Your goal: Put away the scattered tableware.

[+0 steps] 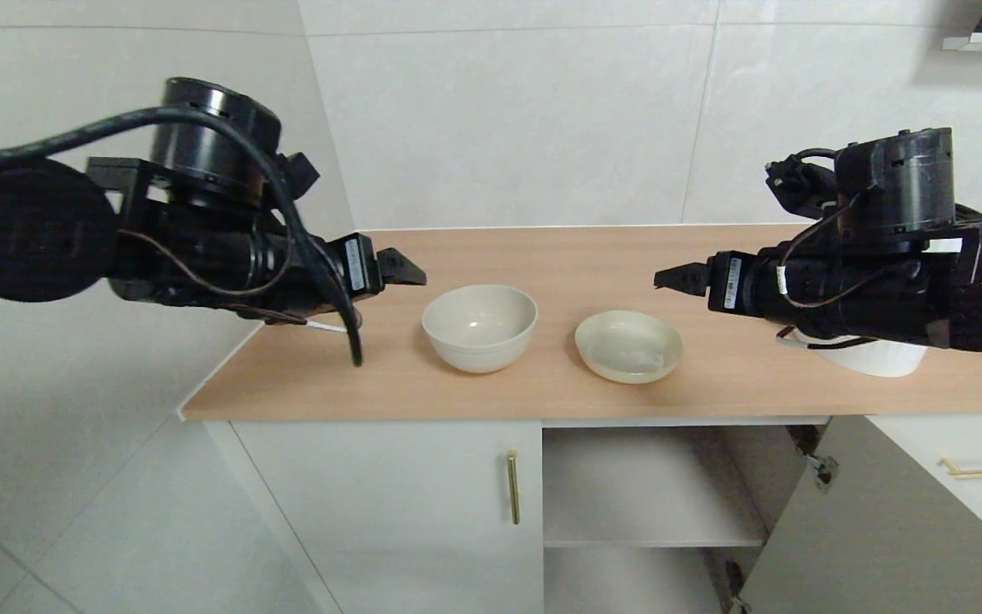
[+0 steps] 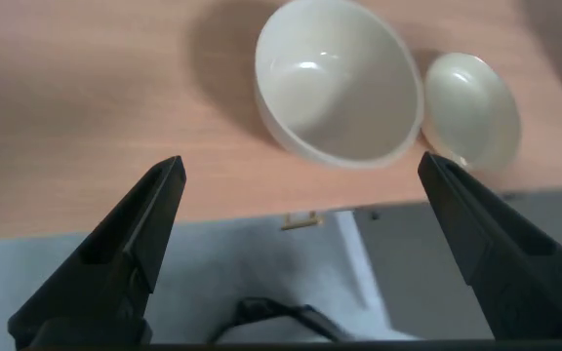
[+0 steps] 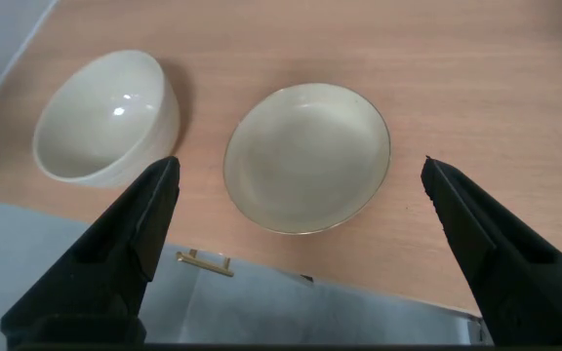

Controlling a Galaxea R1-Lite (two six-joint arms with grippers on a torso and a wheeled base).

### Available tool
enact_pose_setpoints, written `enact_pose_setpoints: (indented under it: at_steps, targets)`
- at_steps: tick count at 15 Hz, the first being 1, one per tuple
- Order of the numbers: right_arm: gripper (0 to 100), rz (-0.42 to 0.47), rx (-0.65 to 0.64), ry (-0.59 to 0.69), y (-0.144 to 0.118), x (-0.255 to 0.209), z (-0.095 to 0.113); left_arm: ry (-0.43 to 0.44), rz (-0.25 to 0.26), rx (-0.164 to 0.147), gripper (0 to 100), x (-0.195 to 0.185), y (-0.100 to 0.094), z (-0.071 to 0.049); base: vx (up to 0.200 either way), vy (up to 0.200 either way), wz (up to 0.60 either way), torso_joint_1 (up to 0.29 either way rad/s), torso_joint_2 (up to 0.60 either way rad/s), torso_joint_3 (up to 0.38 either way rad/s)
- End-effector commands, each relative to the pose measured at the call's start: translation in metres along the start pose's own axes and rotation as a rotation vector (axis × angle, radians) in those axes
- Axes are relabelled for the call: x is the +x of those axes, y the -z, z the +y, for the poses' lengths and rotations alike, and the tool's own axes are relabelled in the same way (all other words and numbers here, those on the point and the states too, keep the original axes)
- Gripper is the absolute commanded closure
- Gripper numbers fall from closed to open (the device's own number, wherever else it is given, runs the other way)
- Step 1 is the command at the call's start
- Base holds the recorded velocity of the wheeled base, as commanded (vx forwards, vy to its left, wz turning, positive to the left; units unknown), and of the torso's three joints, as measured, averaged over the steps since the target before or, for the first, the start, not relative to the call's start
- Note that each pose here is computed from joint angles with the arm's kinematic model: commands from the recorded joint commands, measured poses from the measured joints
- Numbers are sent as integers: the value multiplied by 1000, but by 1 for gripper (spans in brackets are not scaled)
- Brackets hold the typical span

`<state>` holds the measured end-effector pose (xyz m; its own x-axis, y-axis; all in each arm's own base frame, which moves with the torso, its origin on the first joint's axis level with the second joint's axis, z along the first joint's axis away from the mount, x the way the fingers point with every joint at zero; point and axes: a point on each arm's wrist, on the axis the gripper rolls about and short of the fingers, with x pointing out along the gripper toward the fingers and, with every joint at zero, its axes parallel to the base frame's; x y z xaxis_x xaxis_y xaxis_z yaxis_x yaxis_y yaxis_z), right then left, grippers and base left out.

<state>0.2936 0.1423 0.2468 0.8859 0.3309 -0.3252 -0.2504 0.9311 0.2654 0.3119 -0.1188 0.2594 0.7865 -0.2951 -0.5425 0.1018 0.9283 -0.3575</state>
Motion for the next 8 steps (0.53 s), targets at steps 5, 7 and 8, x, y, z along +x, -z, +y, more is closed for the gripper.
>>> enact_pose_setpoints:
  at_steps: [5, 7, 8]
  targets:
    - [0, -3, -1, 5, 0, 0, 1, -161, 39, -43, 0, 80, 14, -6, 0, 0, 0, 0, 0, 0]
    - [0, -1, -2, 6, 1, 1, 2, -186, 44, -40, 0, 90, 17, -5, 0, 0, 0, 0, 0, 0]
    - [0, -1, -2, 8, 1, 1, 2, -191, 47, -39, 0, 94, 18, -5, 0, 0, 0, 0, 0, 0]
